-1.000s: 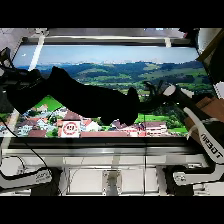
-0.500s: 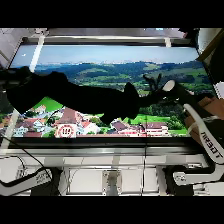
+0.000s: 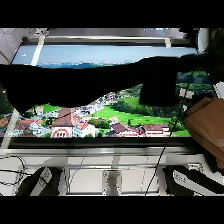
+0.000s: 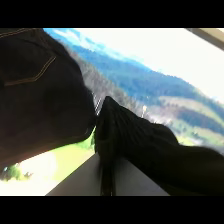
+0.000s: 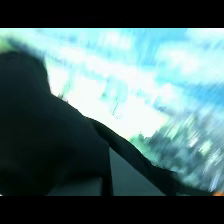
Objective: Fold the clothes and pants, and hang the long-sleeved shirts on hangers.
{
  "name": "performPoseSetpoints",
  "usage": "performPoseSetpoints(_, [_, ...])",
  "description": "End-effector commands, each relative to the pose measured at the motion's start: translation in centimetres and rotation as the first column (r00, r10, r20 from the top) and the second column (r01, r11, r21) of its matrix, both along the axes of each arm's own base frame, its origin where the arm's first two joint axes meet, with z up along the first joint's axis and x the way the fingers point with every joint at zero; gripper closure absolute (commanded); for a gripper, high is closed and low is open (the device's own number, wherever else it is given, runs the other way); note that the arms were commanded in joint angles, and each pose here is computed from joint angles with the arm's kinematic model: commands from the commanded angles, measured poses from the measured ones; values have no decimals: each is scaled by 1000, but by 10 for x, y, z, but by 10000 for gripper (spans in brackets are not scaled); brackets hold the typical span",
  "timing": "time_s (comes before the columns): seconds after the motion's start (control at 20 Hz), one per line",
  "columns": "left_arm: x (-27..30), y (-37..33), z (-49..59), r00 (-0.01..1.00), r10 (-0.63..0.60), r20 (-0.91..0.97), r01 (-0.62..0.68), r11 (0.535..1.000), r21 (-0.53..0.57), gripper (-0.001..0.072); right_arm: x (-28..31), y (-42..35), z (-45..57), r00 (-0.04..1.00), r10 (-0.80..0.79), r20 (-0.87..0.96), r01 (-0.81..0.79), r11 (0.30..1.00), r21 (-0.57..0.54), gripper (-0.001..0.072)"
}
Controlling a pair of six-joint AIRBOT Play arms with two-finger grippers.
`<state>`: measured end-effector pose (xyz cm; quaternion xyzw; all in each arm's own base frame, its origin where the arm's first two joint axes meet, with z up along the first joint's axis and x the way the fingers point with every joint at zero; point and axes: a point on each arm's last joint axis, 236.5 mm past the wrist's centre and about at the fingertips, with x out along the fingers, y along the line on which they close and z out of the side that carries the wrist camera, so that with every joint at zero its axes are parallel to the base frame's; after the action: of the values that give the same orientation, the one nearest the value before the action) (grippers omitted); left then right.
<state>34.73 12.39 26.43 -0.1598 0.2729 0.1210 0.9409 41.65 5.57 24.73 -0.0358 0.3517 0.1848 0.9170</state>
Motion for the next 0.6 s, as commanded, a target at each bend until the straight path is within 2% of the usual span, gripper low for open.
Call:
performPoseSetpoints(0.0, [-16,-2,-19,997,-6,-76,7,1000,7,691,-5,-2,18,1000,5,20,-5,1000,-8,707])
performPoseSetpoints(0.1, [-18,-3,-49,990,-16,-142,12,1000,-27,691,-17,1,-24,986,48,-161,-50,999,-13,700])
performPoseSetpoints(0.15, [-20,-4,-68,984,-20,-179,12,999,-48,691,-26,2,-48,961,71,-266,-77,997,-10,603])
performPoseSetpoints(0.2, [-23,-6,-90,975,-24,-219,8,997,-74,691,-33,3,-68,930,86,-357,-92,996,1,401])
performPoseSetpoints(0.25, [-26,-4,-111,966,-20,-257,-2,996,-85,691,-33,3,-87,906,90,-413,-93,996,12,274])
performPoseSetpoints(0.4, [-40,24,-145,938,54,-344,-52,999,15,691,-27,-2,-139,866,55,-497,-56,998,13,273])
performPoseSetpoints(0.55, [-44,51,-128,947,137,-292,-106,987,117,691,-57,-20,-205,761,3,-649,-46,998,-49,274])
